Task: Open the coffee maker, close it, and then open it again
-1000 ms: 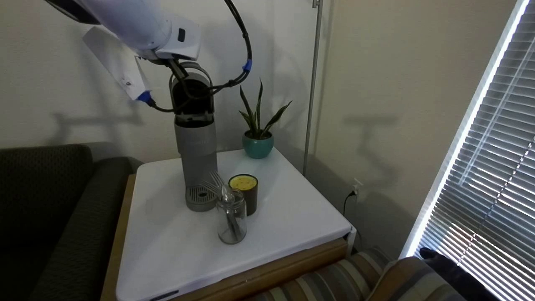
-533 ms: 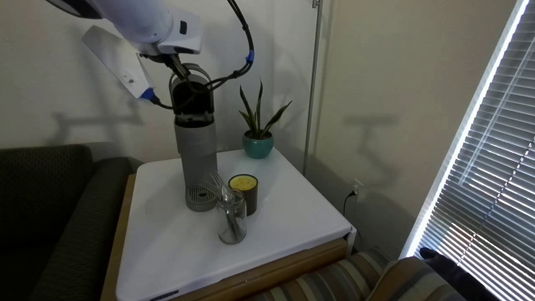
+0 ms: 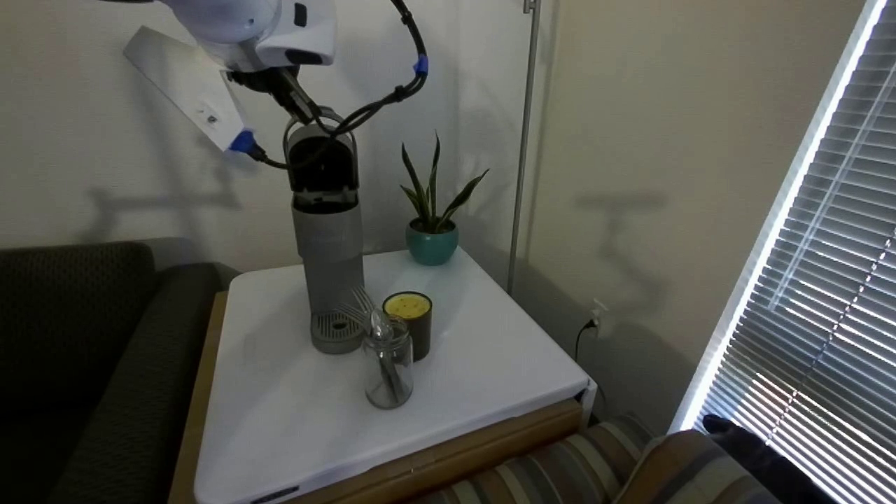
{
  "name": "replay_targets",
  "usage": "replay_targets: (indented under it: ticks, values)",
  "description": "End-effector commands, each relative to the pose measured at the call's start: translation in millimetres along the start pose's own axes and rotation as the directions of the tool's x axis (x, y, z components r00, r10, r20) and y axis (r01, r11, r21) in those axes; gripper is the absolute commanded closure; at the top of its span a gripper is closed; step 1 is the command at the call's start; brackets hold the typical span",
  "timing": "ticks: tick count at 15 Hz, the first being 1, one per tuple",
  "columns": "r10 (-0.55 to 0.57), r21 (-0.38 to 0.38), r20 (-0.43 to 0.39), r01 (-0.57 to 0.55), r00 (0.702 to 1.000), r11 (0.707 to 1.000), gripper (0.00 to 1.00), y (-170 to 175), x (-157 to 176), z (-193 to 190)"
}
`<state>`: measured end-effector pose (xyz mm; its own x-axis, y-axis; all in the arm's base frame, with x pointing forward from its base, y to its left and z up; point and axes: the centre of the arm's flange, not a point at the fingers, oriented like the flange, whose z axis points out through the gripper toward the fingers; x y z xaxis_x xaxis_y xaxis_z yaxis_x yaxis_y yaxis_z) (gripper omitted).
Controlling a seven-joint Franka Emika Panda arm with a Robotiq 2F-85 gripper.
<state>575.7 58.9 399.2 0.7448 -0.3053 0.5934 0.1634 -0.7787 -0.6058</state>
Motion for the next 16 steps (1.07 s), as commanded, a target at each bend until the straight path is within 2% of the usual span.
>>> replay_targets:
  ticks: [1, 6, 10, 16]
  values:
    - [-0.027, -0.030, 0.008, 0.027, 1.000, 0.999, 1.00, -7, 3, -17]
    - [-0.093, -0.057, 0.031, 0.094, 0.995, 0.994, 1.00, -16, 23, -18]
    - [-0.158, -0.076, 0.079, 0.164, 0.984, 0.984, 1.00, -26, 41, -7]
    - [-0.273, -0.110, 0.166, 0.293, 0.947, 0.950, 1.00, -46, 67, 15]
